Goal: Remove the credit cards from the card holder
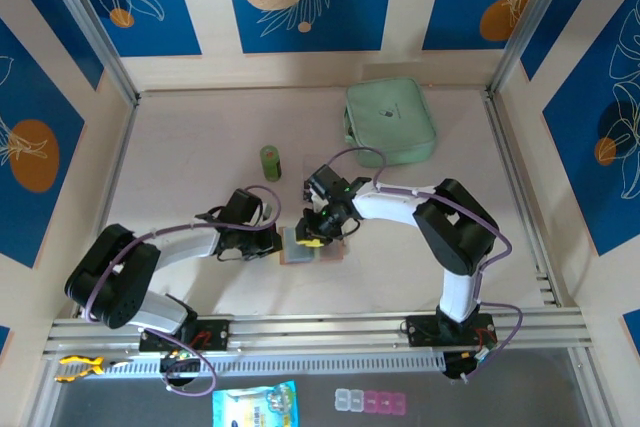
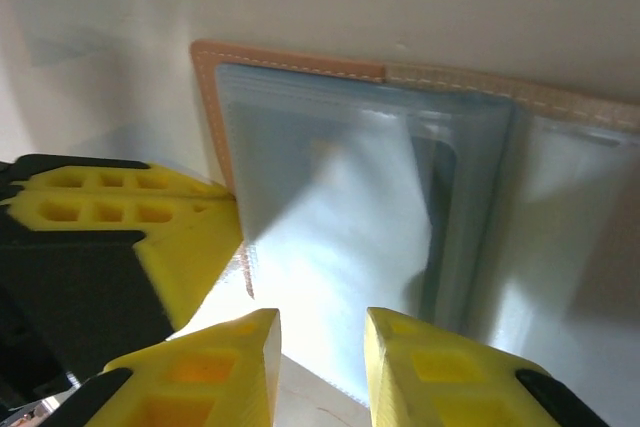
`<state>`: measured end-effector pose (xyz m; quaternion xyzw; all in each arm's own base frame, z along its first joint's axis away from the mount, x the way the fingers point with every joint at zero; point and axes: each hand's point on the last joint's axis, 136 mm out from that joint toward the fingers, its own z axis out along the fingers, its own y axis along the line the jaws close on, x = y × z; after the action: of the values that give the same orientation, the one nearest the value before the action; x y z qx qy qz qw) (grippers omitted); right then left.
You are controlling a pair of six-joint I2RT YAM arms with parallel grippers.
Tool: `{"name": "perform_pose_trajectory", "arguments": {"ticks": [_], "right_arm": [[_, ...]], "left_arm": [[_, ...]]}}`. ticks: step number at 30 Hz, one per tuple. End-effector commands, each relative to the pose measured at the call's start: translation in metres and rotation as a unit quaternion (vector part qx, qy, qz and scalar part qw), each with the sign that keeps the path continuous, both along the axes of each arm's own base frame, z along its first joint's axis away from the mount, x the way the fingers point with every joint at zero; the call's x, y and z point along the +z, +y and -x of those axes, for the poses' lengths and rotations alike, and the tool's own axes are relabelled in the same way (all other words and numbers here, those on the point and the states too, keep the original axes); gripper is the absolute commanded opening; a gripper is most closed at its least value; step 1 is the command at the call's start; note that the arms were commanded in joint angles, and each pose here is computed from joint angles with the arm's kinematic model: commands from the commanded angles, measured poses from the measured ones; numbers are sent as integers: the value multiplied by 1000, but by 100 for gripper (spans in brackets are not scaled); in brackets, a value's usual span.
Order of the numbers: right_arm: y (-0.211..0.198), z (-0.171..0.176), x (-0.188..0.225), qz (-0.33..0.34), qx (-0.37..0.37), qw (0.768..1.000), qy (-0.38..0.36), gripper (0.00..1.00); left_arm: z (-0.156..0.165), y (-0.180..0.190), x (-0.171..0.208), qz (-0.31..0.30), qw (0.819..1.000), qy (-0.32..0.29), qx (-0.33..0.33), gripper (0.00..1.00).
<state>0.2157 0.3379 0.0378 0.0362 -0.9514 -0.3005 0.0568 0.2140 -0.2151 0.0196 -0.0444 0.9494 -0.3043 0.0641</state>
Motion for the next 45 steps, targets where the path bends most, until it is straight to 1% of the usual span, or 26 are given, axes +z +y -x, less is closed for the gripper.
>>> {"name": "perform_pose_trajectory", "arguments": {"ticks": [1,11,19,23,30,36,39,45], "right_arm": [[-2,2,-3,17,9,1000,2,27],[-9,1,0,28,3,1000,-9,27],[-11,2,-3,30,1,1000,-7,26],[-14,2,-2,30,-3,999,-11,25],[-16,4,-2,22,-7,1000,-11,25],[-16,3,-4,19,-8,1000,-7,24],[-18,2,-3,17,-11,1000,-9,23],[-20,2,-4,5,-18,1000,-3,22]], "left_arm": [[3,7,-8,-31,999,10,-6,4],[3,9,-6,-40,999,8,-10,4],[-4,7,14,-29,999,-15,-4,5],[-9,3,28,-15,999,-31,-1,10],[-12,-17,49,39,998,-39,3,18],[-13,-28,50,60,998,-33,4,23],[-13,-34,50,67,997,-29,3,28],[-11,-44,42,67,998,-16,-5,30]]}}
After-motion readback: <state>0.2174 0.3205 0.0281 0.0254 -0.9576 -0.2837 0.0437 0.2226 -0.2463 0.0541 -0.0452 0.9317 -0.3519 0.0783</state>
